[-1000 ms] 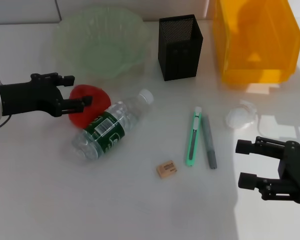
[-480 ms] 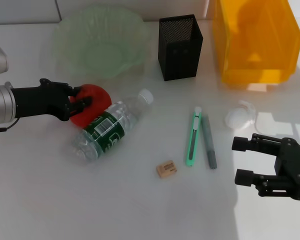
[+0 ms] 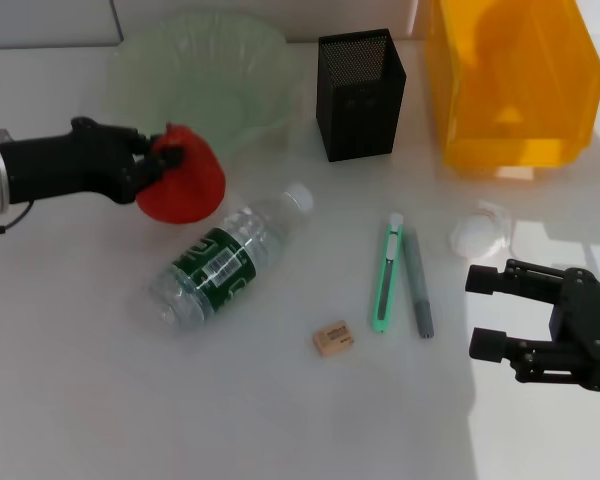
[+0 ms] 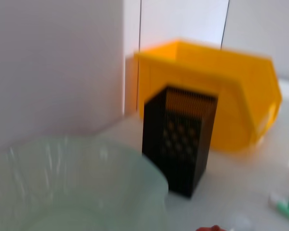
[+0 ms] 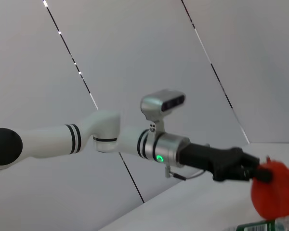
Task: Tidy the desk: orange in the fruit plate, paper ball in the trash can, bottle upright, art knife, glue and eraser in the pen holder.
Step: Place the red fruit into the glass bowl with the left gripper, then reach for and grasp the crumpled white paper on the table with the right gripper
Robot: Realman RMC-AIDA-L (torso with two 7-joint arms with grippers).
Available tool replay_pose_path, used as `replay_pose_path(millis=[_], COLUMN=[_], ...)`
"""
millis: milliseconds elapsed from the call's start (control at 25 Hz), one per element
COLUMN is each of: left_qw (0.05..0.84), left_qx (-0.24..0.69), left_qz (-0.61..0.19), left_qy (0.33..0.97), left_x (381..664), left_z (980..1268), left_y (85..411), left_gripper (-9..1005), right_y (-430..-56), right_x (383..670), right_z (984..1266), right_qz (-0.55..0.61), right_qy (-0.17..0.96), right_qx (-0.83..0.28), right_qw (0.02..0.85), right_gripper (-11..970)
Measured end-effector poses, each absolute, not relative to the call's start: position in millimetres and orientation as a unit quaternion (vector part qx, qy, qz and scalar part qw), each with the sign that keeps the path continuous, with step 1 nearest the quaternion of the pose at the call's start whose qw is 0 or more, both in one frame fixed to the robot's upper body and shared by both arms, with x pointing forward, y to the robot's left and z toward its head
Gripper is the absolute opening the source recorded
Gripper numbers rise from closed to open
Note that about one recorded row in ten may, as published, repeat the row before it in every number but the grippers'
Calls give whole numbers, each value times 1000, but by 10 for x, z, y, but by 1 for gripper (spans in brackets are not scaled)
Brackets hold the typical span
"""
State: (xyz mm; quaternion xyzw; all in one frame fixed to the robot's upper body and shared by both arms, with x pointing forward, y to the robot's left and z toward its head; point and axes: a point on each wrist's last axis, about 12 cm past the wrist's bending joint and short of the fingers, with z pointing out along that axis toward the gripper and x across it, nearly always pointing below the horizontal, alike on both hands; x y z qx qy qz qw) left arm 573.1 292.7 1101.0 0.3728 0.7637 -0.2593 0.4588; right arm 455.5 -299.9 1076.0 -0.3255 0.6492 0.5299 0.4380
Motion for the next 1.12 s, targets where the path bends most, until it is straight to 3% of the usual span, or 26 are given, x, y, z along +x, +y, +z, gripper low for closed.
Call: replay_pose_path(millis=[240, 400, 560, 960, 1120], left_qw=[561, 617, 592, 557, 569], left_qx=[313, 263, 227, 232, 217], left_qz=[-315, -294, -258, -224, -298], left_qy=[699, 681, 729, 766, 735], left_x=[5786, 6009, 6334, 6516, 6347], left_z=[11409, 11451, 11301, 11156, 11239], left_y=[3048, 2934, 2645, 2271, 2384], left_gripper=[127, 100, 102, 180, 481], right_y=[-2977, -2940, -2910, -2857, -2865], right_x=[4557, 4573, 4578, 4564, 4581], right_z=[10755, 10753, 10747, 10693, 10695], right_qz=[535, 540, 547, 552, 547], right_qy=[645, 637, 633, 630, 630], right_qx=[-322, -320, -316, -309, -305], right_qw=[442, 448, 448, 451, 459], right_gripper=[818, 818, 818, 819, 819])
